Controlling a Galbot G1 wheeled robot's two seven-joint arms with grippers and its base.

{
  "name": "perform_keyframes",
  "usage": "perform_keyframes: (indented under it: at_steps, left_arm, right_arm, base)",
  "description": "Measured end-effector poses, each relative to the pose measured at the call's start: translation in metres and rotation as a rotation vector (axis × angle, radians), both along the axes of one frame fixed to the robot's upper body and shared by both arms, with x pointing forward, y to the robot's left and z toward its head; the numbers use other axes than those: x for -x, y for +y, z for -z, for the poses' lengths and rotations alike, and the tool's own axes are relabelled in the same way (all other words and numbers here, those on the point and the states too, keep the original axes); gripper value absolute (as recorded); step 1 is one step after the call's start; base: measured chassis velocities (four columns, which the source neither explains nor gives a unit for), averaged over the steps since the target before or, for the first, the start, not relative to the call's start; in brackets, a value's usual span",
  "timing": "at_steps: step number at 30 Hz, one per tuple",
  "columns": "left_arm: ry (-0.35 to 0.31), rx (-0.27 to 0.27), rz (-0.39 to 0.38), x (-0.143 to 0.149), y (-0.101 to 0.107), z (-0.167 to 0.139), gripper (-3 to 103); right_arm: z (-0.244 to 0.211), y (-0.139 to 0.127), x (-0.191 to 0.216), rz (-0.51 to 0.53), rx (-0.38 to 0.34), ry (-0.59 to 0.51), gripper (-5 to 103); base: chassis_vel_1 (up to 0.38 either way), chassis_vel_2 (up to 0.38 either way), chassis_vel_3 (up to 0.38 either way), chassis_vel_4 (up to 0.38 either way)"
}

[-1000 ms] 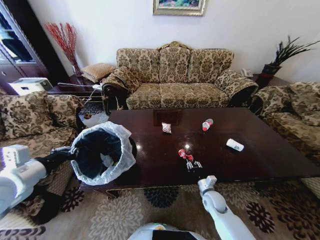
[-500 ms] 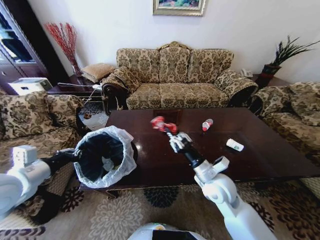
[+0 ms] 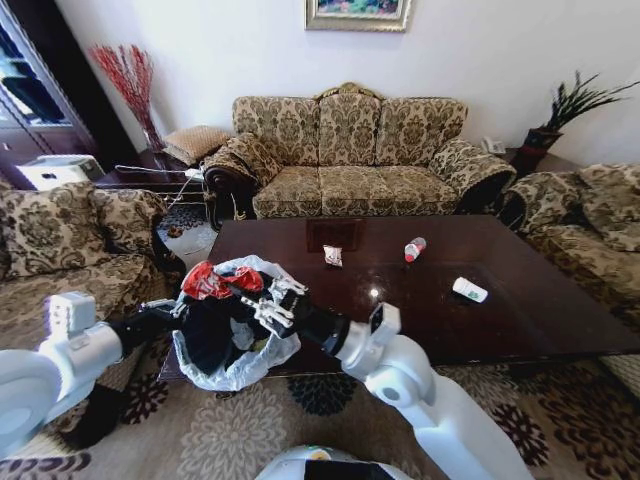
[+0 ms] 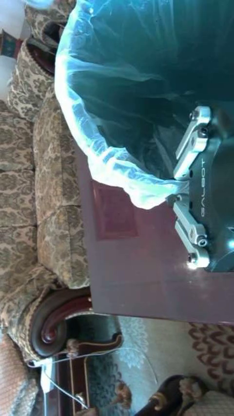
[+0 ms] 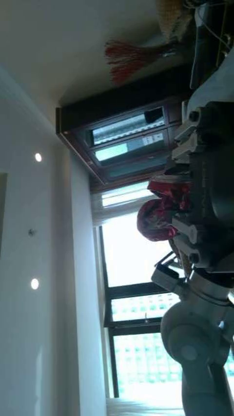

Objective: Move to the front of the table and place the trash on the table into the trash bin.

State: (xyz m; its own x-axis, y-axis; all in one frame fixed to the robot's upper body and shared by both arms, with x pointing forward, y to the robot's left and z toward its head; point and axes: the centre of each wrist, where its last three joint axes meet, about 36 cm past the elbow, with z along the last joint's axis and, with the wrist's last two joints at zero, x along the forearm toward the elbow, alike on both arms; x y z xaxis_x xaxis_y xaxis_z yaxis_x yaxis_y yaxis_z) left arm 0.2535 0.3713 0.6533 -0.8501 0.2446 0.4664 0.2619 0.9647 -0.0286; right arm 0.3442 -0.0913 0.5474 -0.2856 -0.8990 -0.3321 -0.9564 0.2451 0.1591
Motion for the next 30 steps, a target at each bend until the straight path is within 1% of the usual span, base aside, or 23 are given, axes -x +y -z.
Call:
perform_keyframes:
  at_steps: [1,3,5,8,9,11,13,16,17,18,19,20,21,22,23,24,26,27,29,30]
  left_arm:
    - [0.0,0.0,0.0,0.0,0.0,0.0,0]
    - [0.006,0.005,-0.002,0.0,0.0,0.002,0]
    - [0.007,0.006,-0.002,0.0,0.0,0.002,0]
    - [0.01,0.011,-0.002,0.001,0.0,0.001,0]
    - [0.01,0.011,-0.002,0.001,0.0,0.001,0]
    - [0.011,0.015,-0.005,0.001,0.001,0.002,0]
    - [0.013,0.018,-0.008,0.002,0.001,0.002,0]
    - [0.011,0.014,-0.022,0.004,0.002,0.003,0]
    - [0.011,0.014,-0.022,0.004,0.002,0.003,0]
    - [0.009,0.009,-0.029,0.004,0.003,0.003,0]
    - [-0.005,-0.016,-0.065,0.004,0.004,0.002,0]
    - [-0.005,-0.016,-0.065,0.004,0.004,0.002,0]
    - [-0.01,-0.025,-0.086,0.004,0.007,0.002,0]
    - [-0.014,-0.035,-0.123,0.002,0.012,0.002,0]
    - [-0.025,-0.046,-0.185,0.0,0.025,0.004,0]
    - [-0.025,-0.046,-0.185,0.0,0.025,0.004,0]
    - [-0.041,-0.048,-0.246,-0.003,0.039,0.006,0]
    - [-0.041,-0.048,-0.246,-0.003,0.039,0.006,0]
    - [-0.056,-0.045,-0.284,-0.003,0.048,0.008,0]
    - [-0.058,-0.043,-0.287,-0.003,0.049,0.008,0]
  right_arm:
    - [0.0,0.0,0.0,0.0,0.0,0.0,27]
    - [0.002,0.003,0.0,-0.002,0.007,0.005,36]
    - [0.003,0.003,0.0,-0.002,0.007,0.005,36]
    - [0.005,0.004,-0.001,0.0,0.012,0.012,52]
    - [0.005,0.004,-0.001,0.0,0.012,0.012,52]
    - [0.006,0.004,-0.001,-0.002,0.012,0.013,63]
    - [0.007,0.004,-0.001,-0.003,0.01,0.012,63]
    - [0.006,0.001,-0.001,0.016,-0.017,0.008,79]
    - [0.006,0.001,-0.001,0.016,-0.017,0.008,79]
    - [0.005,-0.001,0.0,0.034,-0.025,0.011,84]
    - [0.002,-0.01,0.0,0.134,-0.05,0.027,90]
    - [0.002,-0.01,0.0,0.134,-0.05,0.027,90]
    - [0.003,-0.014,-0.002,0.187,-0.054,0.036,95]
    - [0.006,-0.02,-0.004,0.261,-0.052,0.044,98]
    - [0.016,-0.03,-0.014,0.379,-0.045,0.058,100]
    - [0.016,-0.03,-0.014,0.379,-0.045,0.058,100]
    - [0.031,-0.046,-0.029,0.537,-0.024,0.104,100]
    - [0.031,-0.046,-0.029,0.537,-0.024,0.104,100]
    - [0.05,-0.065,-0.052,0.704,0.053,0.18,100]
    - [0.054,-0.067,-0.057,0.725,0.064,0.192,100]
  base:
    - [0.0,0.0,0.0,0.0]
    - [0.0,0.0,0.0,0.0]
    - [0.0,0.0,0.0,0.0]
    - [0.0,0.0,0.0,0.0]
    - [0.0,0.0,0.0,0.0]
    - [0.0,0.0,0.0,0.0]
    - [0.0,0.0,0.0,0.0]
    - [0.0,0.0,0.0,0.0]
    - [0.0,0.0,0.0,0.0]
    - [0.0,0.0,0.0,0.0]
    - [0.0,0.0,0.0,0.0]
    - [0.0,0.0,0.0,0.0]
    - [0.0,0.0,0.0,0.0]
    - [0.0,0.0,0.0,0.0]
    - [0.0,0.0,0.0,0.0]
    - [0.0,0.0,0.0,0.0]
    - [0.0,0.0,0.0,0.0]
    - [0.0,0.0,0.0,0.0]
    - [0.0,0.0,0.0,0.0]
    - [0.0,0.0,0.0,0.0]
